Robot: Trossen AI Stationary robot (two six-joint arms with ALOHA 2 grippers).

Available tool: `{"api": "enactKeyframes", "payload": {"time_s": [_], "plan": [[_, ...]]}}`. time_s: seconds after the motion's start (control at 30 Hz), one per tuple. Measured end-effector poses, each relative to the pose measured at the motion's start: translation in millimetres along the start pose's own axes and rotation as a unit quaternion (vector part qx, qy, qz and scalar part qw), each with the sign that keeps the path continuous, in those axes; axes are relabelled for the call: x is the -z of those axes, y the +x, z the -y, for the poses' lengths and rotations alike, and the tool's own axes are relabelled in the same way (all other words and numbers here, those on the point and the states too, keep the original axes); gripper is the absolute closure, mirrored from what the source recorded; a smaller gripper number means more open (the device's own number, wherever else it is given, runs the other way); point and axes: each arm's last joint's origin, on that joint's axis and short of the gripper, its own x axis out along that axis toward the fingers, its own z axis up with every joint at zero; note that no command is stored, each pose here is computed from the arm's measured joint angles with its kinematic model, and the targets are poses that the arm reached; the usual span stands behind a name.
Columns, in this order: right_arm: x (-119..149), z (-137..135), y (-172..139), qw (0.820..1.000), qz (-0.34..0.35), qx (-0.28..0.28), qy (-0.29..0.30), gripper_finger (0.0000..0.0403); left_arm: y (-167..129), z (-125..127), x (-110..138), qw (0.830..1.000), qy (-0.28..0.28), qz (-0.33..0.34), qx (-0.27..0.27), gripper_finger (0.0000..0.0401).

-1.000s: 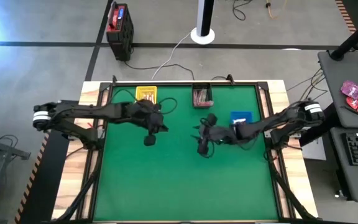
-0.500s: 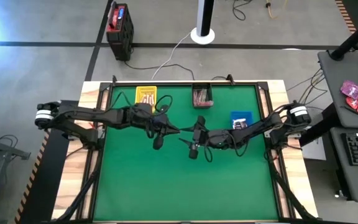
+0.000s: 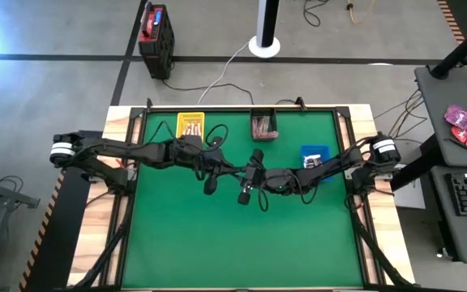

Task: Sort candy by brand, put in halloween buckets
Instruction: Put the pink candy into the yellow basket

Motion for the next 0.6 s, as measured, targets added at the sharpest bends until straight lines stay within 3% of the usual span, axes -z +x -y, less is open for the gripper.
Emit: {"api": "enactKeyframes", "payload": {"time_s": [0.23, 0.43, 0.6], "plan": [[-1, 1, -1, 1.000, 0.001, 0.000, 0.009, 0.0368, -3, 1, -3, 1.000, -0.010, 0.008, 0.002, 0.0383], [0, 1, 0, 1.000, -0.006, 0.000, 0.018, 0.0369, -13, 0, -10, 1.000, 0.010, 0.008, -0.012, 0.0304], [-2, 11, 6, 0.999, -0.006, 0.014, 0.039, 0.0369, -33, -2, -25, 0.995, 0.054, -0.015, -0.086, 0.0239]]}}
